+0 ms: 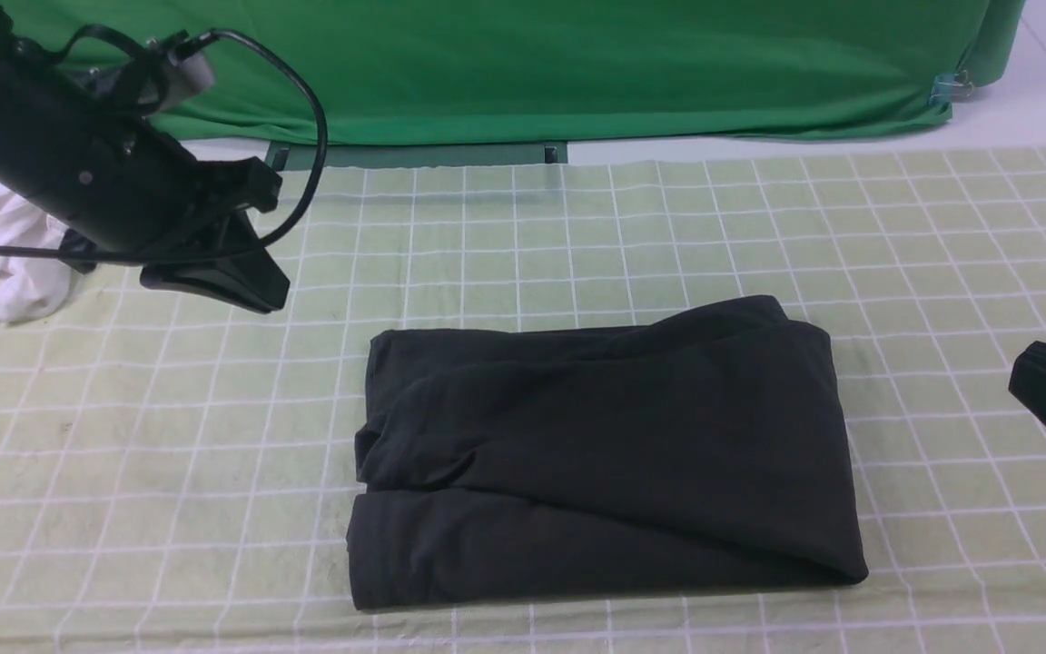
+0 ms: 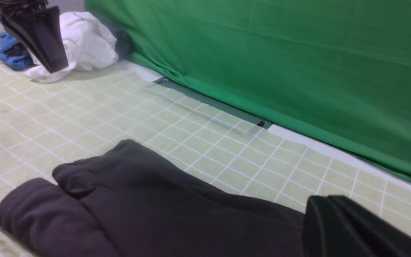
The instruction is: Fold a long-sleeved shirt over a green coffee tablecloth.
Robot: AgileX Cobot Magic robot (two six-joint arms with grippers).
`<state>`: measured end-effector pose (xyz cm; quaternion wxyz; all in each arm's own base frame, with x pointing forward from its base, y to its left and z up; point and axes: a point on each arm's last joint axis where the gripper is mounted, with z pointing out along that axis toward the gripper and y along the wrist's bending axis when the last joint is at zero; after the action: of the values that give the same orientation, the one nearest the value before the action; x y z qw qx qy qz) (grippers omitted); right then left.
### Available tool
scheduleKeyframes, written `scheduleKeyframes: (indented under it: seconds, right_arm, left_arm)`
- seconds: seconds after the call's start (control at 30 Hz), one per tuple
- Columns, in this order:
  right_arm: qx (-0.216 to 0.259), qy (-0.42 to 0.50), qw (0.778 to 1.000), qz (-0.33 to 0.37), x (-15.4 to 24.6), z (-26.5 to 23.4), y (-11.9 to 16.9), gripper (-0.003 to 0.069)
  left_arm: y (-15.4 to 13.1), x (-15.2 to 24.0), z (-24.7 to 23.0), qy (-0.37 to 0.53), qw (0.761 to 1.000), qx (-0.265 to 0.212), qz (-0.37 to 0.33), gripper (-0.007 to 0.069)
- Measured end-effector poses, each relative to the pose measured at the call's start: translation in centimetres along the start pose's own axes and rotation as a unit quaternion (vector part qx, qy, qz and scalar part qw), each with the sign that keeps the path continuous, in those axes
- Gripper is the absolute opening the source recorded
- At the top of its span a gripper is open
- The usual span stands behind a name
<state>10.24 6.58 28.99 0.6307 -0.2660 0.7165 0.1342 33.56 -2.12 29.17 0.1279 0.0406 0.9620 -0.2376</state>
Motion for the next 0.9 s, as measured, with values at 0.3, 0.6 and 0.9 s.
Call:
scheduleKeyframes:
  seconds: [0.3, 0.6, 0.9]
  right_arm:
    - [-0.001, -0.005, 1.000, 0.011, -0.1, 0.0, 0.0, 0.0021]
    - [-0.001, -0.005, 1.000, 0.011, -0.1, 0.0, 0.0, 0.0048]
    - [0.003, 0.023, 1.000, 0.013, 0.5, 0.0, 0.0, 0.0071]
  left_arm:
    - [0.3, -0.7, 0.0, -0.036, 0.999, -0.017, 0.004, 0.0011]
    - [0.4, -1.0, -0.1, -0.054, 0.998, -0.023, 0.004, 0.0011]
    - [0.7, -1.1, -0.1, -0.059, 0.997, -0.038, -0.011, 0.0011]
